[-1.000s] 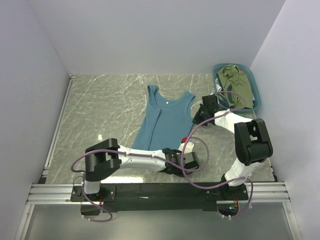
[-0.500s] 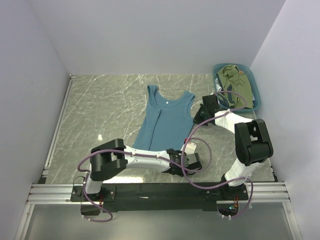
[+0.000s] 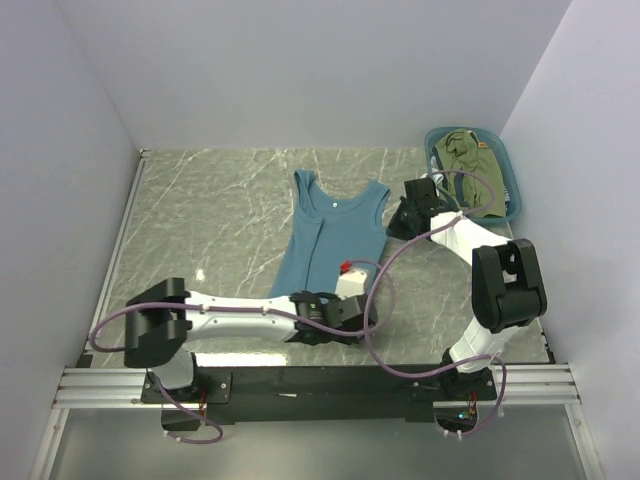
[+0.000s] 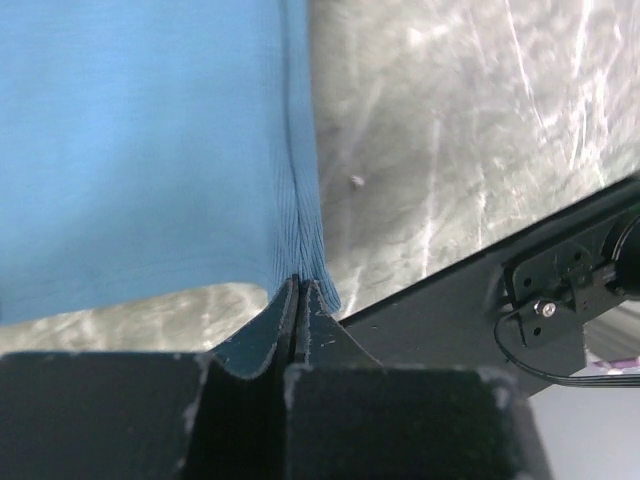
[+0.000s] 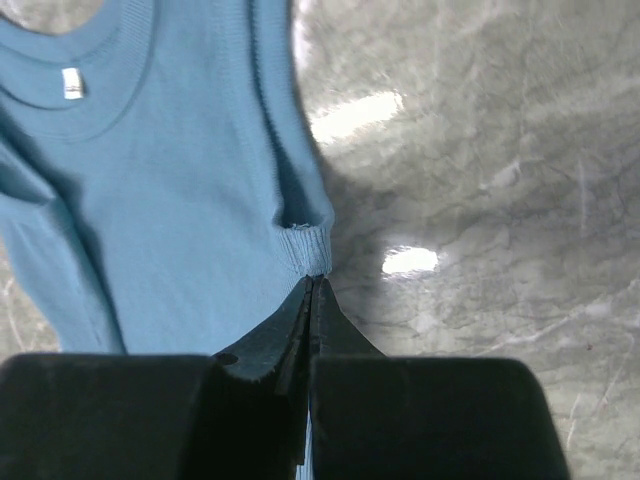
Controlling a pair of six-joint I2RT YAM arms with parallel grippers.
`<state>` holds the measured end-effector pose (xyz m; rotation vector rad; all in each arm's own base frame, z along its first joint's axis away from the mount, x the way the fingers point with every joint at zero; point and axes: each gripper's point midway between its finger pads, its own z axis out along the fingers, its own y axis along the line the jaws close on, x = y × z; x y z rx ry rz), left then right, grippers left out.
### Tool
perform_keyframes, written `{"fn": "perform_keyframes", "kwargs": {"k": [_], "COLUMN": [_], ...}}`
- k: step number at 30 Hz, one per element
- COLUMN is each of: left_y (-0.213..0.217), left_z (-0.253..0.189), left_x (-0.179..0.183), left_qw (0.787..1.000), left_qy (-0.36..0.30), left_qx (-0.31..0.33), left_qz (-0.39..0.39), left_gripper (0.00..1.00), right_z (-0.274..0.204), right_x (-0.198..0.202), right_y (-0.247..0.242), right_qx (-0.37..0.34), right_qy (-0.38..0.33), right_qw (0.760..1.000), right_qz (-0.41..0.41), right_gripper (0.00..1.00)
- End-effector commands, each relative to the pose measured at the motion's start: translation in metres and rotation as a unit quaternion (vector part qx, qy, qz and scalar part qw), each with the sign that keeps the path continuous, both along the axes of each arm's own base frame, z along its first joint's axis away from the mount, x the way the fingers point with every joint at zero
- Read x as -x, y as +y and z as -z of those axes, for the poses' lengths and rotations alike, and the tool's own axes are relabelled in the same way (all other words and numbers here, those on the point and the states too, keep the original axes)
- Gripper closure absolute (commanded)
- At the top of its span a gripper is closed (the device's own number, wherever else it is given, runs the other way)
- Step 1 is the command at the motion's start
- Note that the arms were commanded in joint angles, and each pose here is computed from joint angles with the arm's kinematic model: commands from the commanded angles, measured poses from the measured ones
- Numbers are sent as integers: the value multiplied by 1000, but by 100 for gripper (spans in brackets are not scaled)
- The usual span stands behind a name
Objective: Fold and stack the tank tops
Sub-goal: Fold the tank top
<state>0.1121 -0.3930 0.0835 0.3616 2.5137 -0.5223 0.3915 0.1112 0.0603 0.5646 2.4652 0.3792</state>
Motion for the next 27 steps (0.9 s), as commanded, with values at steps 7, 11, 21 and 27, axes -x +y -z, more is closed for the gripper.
{"fn": "perform_keyframes", "kwargs": {"k": [7,11,21,27], "left_y": [52,69,101,115], "left_z": [-8,1,15,28], "left_x": [-23,-24,-19,-16], "left_qw": [994,992,988,985], "left_qy": [21,34,54,73], "left_qx": [53,51,36,24], "left_qz": [-92,-110,-141,-154], "left_gripper": [100,99,99,99], "right_z": [-35,-33,-15,-5], "right_x": [-35,-46,-62,-64], "right_y": [44,68,126,141], "right_qx": [4,15,32,43], "right_qy": [-43,-38,-20,-14], "right_qw": [999,998,996,994], "right_qz": [-33,-48,-86,-97], "right_gripper": [100,100,100,100]}}
